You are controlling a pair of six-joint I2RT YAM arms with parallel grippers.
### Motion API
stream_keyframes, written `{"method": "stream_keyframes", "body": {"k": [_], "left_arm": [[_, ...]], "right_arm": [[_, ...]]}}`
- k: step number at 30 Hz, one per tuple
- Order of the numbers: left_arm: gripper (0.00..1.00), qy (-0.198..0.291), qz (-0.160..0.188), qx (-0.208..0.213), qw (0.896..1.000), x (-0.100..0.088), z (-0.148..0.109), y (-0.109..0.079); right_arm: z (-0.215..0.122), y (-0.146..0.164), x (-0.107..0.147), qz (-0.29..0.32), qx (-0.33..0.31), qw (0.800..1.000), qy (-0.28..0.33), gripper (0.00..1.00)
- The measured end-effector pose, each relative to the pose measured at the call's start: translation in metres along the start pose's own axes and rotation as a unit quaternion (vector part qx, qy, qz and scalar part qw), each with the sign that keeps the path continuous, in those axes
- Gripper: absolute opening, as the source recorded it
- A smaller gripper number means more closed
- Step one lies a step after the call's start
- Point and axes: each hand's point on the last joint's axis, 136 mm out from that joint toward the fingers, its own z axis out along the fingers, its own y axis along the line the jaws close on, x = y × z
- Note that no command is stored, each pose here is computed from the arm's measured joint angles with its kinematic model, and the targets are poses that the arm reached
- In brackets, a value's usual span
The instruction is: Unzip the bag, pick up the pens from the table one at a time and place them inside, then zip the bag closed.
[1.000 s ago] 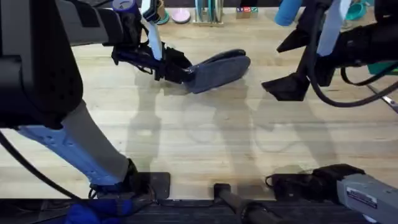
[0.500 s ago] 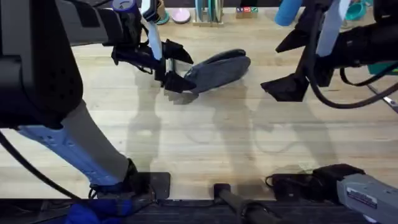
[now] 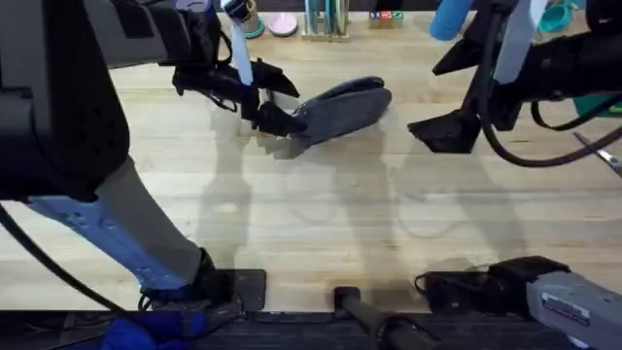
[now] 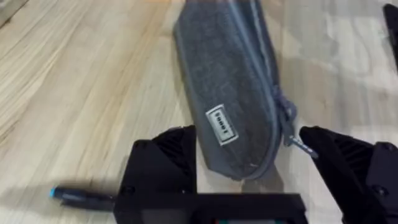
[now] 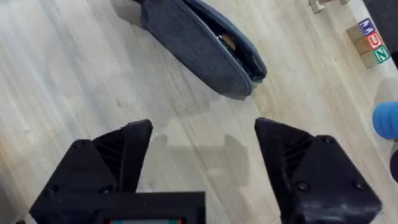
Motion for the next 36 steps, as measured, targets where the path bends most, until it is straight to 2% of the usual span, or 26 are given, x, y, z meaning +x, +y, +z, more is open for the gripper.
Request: {"method": "stream_keyframes", "body": {"k": [6, 11, 15, 19, 20, 26, 30, 36], "left_arm": [[0.997, 0.035, -0.012, -0.029, 0.999, -0.002, -0.01, 0.003], [0.997, 0.063, -0.003, -0.074, 0.995, -0.02, -0.035, -0.009], [0.997, 0.082, -0.009, -0.107, 0.991, -0.032, -0.054, -0.024], [0.997, 0.103, -0.04, -0.143, 0.984, -0.038, -0.07, -0.037], [0.997, 0.115, -0.068, -0.172, 0.976, -0.039, -0.081, -0.045], [0.998, 0.122, -0.125, -0.219, 0.96, -0.044, -0.101, -0.065], [0.997, 0.119, -0.144, -0.234, 0.954, -0.048, -0.11, -0.083], [0.996, 0.121, -0.155, -0.25, 0.948, -0.05, -0.122, -0.112]], "right_arm": [[0.0, -0.003, -0.001, -0.002, 0.006, 1.0, -0.002, 0.996], [0.0, -0.005, -0.003, -0.005, 0.01, 1.0, -0.005, 0.996], [0.0, -0.005, -0.003, -0.006, 0.011, 1.0, -0.006, 0.996], [0.0, -0.005, -0.003, -0.006, 0.011, 1.0, -0.006, 0.996], [0.0, -0.005, -0.003, -0.006, 0.012, 1.0, -0.005, 0.996], [0.0, -0.005, -0.003, -0.005, 0.012, 1.0, -0.005, 0.996], [0.0, -0.005, -0.003, -0.005, 0.012, 1.0, -0.005, 0.996], [0.0, -0.008, -0.006, -0.009, 0.017, 1.0, -0.01, 0.995]]}}
